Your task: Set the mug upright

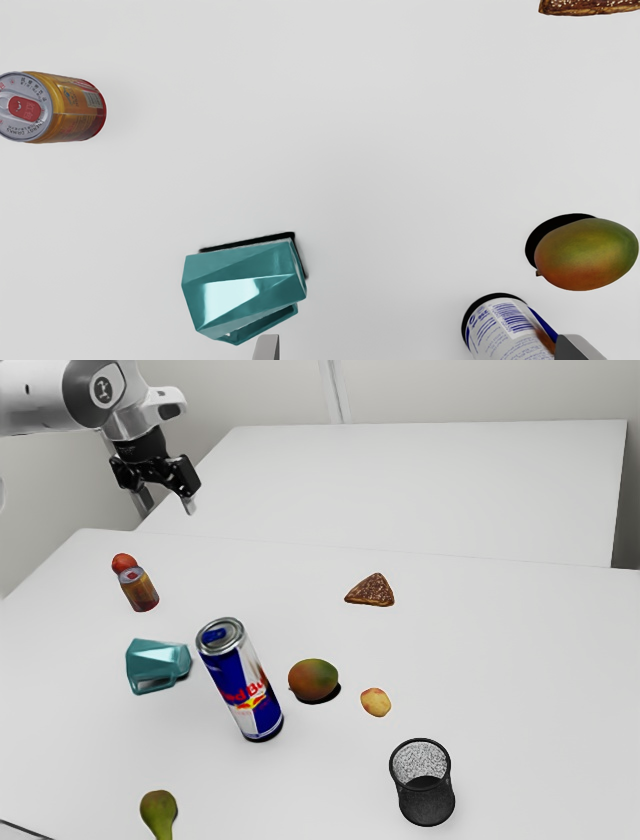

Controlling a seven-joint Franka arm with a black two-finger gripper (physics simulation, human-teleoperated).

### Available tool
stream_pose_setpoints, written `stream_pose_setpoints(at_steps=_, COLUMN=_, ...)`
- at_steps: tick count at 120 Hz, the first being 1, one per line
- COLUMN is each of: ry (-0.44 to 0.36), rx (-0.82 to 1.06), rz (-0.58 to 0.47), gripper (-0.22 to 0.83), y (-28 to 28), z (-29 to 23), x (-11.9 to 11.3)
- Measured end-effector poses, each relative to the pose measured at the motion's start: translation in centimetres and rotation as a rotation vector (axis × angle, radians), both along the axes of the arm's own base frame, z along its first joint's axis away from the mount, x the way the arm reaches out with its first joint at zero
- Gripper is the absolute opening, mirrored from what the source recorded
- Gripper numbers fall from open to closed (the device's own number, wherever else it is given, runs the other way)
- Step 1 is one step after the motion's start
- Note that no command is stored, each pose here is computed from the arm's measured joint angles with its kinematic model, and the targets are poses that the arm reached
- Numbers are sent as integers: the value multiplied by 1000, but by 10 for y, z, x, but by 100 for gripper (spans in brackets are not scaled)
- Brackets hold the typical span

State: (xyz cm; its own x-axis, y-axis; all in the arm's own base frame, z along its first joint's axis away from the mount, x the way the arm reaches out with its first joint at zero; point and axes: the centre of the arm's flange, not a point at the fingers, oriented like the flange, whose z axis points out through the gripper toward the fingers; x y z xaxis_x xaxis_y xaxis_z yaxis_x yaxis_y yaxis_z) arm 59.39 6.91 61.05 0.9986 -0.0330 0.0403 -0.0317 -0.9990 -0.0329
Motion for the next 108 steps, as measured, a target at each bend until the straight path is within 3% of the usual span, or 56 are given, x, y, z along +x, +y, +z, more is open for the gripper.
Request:
stream_pose_setpoints(at_steps=51, ry=15, rx=-5, rz=-14, gripper=62, y=0, z=-7, x=-3)
stream_pose_setpoints(at_steps=76, ry=24, rx=-76, rz=18, gripper=62, y=24, z=4, x=-34)
stream_pose_setpoints(at_steps=108, ry=55, rx=-362, rz=94, gripper=61, y=112, z=-41, x=-70)
